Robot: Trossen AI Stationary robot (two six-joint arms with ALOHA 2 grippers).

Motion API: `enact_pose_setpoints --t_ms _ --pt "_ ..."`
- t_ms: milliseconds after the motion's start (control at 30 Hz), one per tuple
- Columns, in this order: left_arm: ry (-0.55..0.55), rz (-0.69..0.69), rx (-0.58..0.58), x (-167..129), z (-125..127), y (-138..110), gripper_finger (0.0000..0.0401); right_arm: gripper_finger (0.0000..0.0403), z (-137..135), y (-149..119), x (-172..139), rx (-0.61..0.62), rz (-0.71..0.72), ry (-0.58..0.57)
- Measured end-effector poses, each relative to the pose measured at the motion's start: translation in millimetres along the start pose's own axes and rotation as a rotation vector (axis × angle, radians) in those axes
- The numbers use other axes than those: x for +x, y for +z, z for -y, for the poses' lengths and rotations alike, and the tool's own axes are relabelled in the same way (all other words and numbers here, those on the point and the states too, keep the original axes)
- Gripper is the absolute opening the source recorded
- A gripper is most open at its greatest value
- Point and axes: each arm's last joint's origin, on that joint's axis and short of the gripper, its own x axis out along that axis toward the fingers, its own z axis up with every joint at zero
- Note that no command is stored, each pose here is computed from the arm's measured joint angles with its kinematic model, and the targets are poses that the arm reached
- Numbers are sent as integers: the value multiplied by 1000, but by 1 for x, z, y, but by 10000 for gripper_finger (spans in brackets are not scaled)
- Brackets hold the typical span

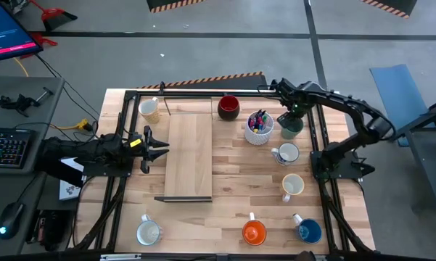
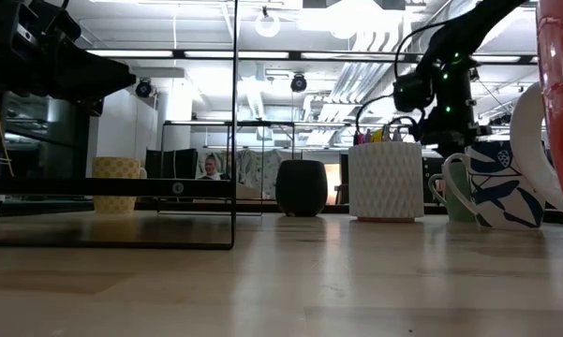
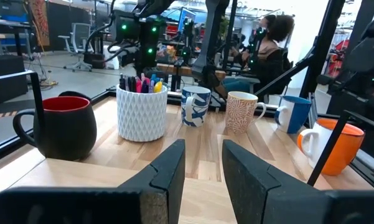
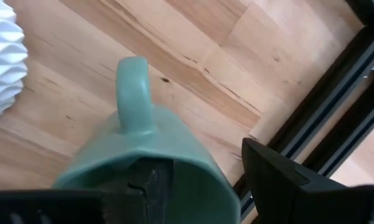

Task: Place coffee mugs
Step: Put the green mug on the shelf

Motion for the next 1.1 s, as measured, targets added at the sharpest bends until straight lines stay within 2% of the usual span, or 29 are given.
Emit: enact_pose_setpoints --t_ms 233,333,467,667,967,1100 --pt "0 0 0 0 0 0 97 169 -3 6 12 -6 -32 -12" --pt "0 0 0 0 0 0 97 153 -3 7 14 -10 -36 -19" --pt "0 0 0 0 0 0 97 108 -1 7 13 -28 -23 -40" --pt "0 0 0 0 0 0 97 15 2 8 10 -55 -7 -22" --pt "0 0 0 0 0 0 97 4 3 5 5 -92 8 -22" --pt "0 0 0 0 0 0 97 1 9 -5 -11 -98 26 -92"
